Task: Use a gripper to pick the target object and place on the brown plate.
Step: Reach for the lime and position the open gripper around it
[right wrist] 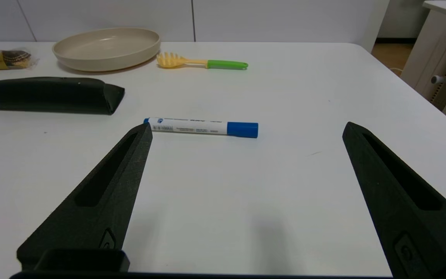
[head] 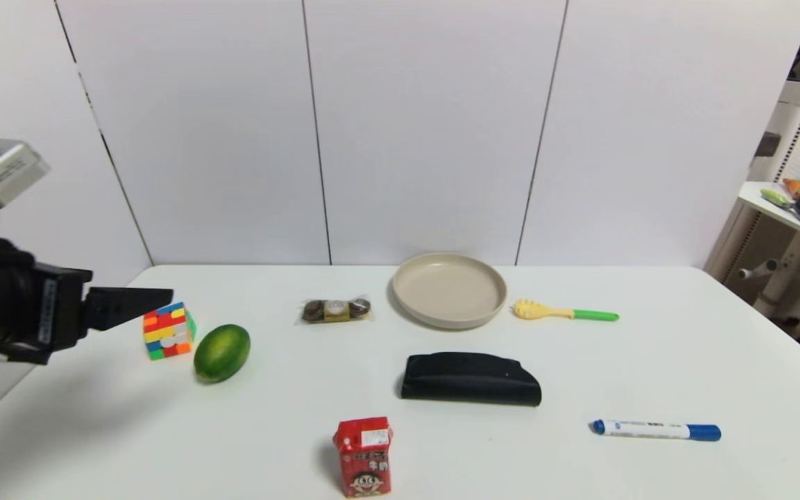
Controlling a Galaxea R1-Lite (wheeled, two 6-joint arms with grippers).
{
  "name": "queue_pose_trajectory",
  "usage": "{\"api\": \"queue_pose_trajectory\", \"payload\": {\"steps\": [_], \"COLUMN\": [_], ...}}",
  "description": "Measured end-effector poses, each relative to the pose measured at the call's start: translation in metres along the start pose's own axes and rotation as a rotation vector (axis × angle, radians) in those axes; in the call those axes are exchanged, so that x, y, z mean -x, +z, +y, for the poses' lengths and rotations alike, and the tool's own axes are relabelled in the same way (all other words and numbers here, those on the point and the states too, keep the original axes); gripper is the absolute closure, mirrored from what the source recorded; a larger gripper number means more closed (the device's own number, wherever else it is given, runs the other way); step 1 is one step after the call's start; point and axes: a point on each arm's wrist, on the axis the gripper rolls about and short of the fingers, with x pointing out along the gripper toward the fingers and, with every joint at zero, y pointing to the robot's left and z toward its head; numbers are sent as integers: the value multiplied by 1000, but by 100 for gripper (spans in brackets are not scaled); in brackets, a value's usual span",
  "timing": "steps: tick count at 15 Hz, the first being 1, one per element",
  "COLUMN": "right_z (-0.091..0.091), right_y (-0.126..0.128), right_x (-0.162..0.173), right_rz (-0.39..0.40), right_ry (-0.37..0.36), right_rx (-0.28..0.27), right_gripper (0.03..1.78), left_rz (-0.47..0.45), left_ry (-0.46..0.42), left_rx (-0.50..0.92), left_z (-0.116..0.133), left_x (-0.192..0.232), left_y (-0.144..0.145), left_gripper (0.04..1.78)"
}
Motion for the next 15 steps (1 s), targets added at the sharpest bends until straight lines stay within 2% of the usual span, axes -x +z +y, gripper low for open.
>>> {"api": "queue_pose_trajectory", "payload": {"steps": [3, 5, 7, 10, 15], "right_z": [0, 0, 0, 0, 0], "right_y": [0, 0, 0, 0, 0], "right_x": [0, 0, 0, 0, 0], "right_rz": [0, 0, 0, 0, 0], "right_ry": [0, 0, 0, 0, 0], "right_rx": [0, 0, 0, 0, 0], "right_gripper": [11, 11, 11, 11, 11], "left_rz": [253, 429, 572, 648, 696], "left_ry": [-61, -82, -51, 57, 65], "left_rx": [-9, -14, -24, -63, -70], "left_z": [-3, -5, -4, -1, 1], "left_x": [-44, -68, -88, -116, -149], "left_y": [26, 30, 27, 26, 22], "left_gripper": [13, 13, 13, 13, 13]}}
